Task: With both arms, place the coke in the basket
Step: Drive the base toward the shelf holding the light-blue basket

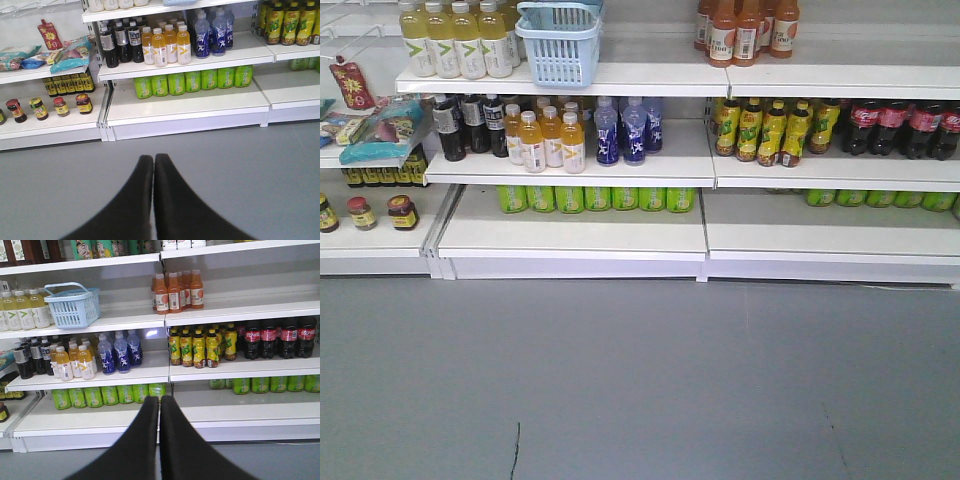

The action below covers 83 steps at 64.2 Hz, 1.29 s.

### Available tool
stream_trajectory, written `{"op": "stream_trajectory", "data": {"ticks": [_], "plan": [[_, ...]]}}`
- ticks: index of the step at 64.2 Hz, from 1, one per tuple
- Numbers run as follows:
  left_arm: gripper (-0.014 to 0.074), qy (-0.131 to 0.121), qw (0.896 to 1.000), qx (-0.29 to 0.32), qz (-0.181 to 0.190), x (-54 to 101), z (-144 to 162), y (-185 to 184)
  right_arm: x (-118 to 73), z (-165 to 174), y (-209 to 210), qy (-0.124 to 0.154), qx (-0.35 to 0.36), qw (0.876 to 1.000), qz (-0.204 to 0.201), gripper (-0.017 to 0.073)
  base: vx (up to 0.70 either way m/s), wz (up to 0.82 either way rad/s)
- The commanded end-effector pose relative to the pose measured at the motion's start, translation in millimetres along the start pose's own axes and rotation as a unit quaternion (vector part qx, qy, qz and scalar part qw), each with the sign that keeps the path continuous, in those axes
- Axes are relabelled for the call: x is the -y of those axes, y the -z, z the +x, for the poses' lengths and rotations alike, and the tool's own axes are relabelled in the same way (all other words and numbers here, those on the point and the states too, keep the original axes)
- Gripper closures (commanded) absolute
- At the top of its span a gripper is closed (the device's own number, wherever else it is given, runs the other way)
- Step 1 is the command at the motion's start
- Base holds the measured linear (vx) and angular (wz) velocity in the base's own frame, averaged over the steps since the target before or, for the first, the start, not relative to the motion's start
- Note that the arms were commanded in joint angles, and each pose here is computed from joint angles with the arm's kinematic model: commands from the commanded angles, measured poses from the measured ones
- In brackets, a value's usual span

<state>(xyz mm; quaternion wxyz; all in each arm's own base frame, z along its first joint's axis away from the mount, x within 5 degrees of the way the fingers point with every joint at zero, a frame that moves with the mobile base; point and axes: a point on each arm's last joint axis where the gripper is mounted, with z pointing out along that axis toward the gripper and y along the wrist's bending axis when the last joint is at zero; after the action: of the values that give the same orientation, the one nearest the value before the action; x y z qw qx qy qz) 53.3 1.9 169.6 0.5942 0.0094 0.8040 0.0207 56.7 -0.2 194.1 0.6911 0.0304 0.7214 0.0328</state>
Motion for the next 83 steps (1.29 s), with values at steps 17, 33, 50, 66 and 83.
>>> {"op": "stream_trajectory", "data": {"ticks": [17, 33, 50, 66, 83], "plan": [[0.0600, 0.008, 0.998, 0.058, 0.001, -0.3, -16.7, 5.5, -0.8, -4.3, 0.8, 0.005, 0.037, 0.999, -0.004, 0.0565, 0.00, 0.00], [0.0600, 0.008, 0.998, 0.058, 0.001, -0.3, -16.7, 5.5, -0.8, -4.3, 0.8, 0.005, 0.037, 0.999, -0.004, 0.0565, 0.00, 0.00], [0.0600, 0.008, 0.998, 0.058, 0.001, -0.3, -16.7, 5.5, -0.8, -4.3, 0.8, 0.005, 0.037, 0.999, -0.004, 0.0565, 0.00, 0.00], [0.0600, 0.008, 0.998, 0.058, 0.001, -0.3, -16.7, 5.5, -0.8, -4.3, 0.8, 0.005, 0.037, 0.999, -0.004, 0.0565, 0.00, 0.00], [0.0600, 0.008, 0.998, 0.058, 0.001, -0.3, -16.7, 5.5, -0.8, -4.3, 0.8, 0.005, 0.037, 0.999, -0.004, 0.0565, 0.03, 0.04]]}}
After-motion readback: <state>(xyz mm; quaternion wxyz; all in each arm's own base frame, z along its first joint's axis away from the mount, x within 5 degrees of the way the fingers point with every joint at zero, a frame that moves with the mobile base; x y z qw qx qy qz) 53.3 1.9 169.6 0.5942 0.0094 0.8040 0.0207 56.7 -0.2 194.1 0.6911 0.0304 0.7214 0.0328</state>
